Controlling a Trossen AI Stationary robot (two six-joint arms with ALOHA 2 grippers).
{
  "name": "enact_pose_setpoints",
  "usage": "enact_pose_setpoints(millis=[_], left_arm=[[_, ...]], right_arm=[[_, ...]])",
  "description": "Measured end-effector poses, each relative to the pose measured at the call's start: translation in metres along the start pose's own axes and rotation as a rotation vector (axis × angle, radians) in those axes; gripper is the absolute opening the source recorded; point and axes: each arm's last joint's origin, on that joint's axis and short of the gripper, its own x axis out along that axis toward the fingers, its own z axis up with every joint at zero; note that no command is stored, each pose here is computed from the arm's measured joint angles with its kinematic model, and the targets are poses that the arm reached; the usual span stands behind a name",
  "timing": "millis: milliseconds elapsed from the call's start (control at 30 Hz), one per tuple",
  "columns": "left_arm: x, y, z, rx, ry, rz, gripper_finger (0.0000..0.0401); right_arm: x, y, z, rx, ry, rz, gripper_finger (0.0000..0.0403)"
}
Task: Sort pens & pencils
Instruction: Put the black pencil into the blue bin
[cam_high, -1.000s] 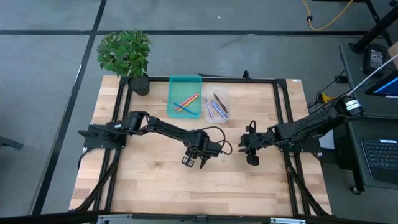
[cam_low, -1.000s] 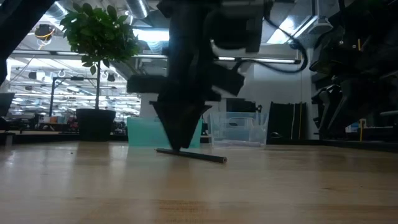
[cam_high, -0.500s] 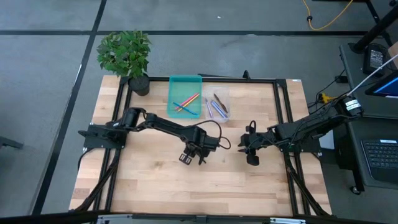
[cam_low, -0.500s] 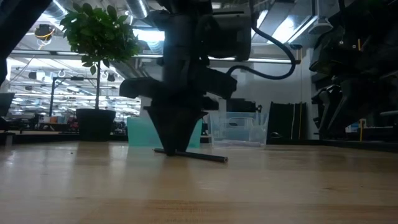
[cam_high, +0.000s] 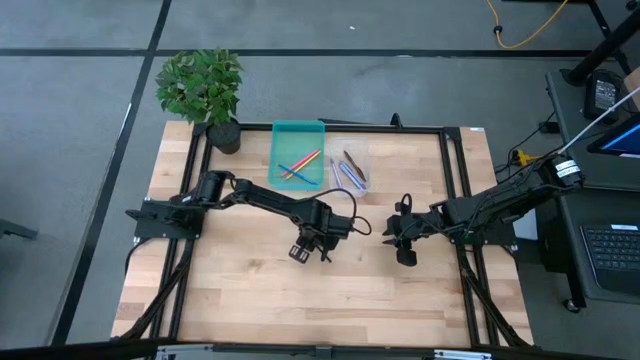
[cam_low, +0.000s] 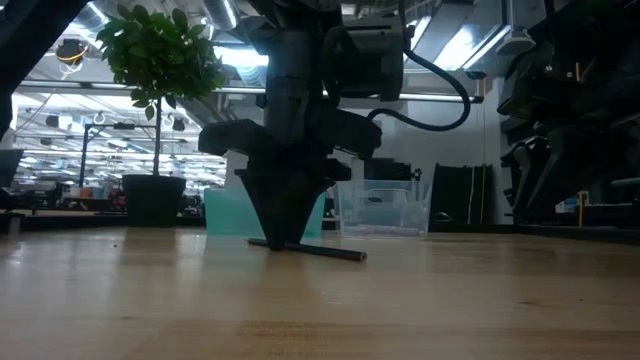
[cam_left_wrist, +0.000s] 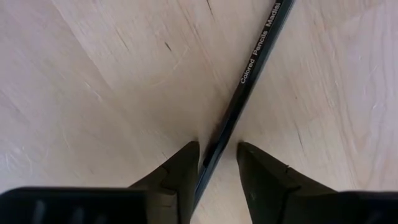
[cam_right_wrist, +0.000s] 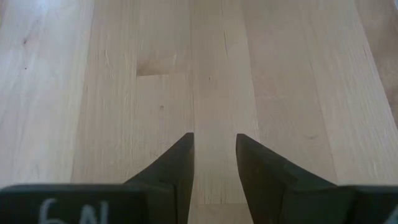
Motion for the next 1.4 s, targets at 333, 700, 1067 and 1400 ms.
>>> enact_pose_setpoints(millis=[333,700,1067,1400], left_arm=[[0.0067,-0.0012,-0.0035,-0.037,0.003,0.025,0.0104],[0.0068,-0.0013,-0.0026,-0.111,0.000,0.049,0.0075],[0.0066,-0.0017,-0.0017,-0.153,-0.008,0.058,0.0008],[0.0061,-0.0018,-0.0018,-0.156,-0.008,0.058,0.0006]], right_arm=[[0.0000,-0.0001,-0.0001,0.000,0.001,0.000,0.0119],[0.0000,-0.0001,-0.0001,0.000,0.001,0.000,0.0119],[0.0000,0.0000,-0.0001,0.021,0.001,0.000,0.0119],[0.0000,0.0000,-0.0001,0.021,0.001,0.000,0.0119]])
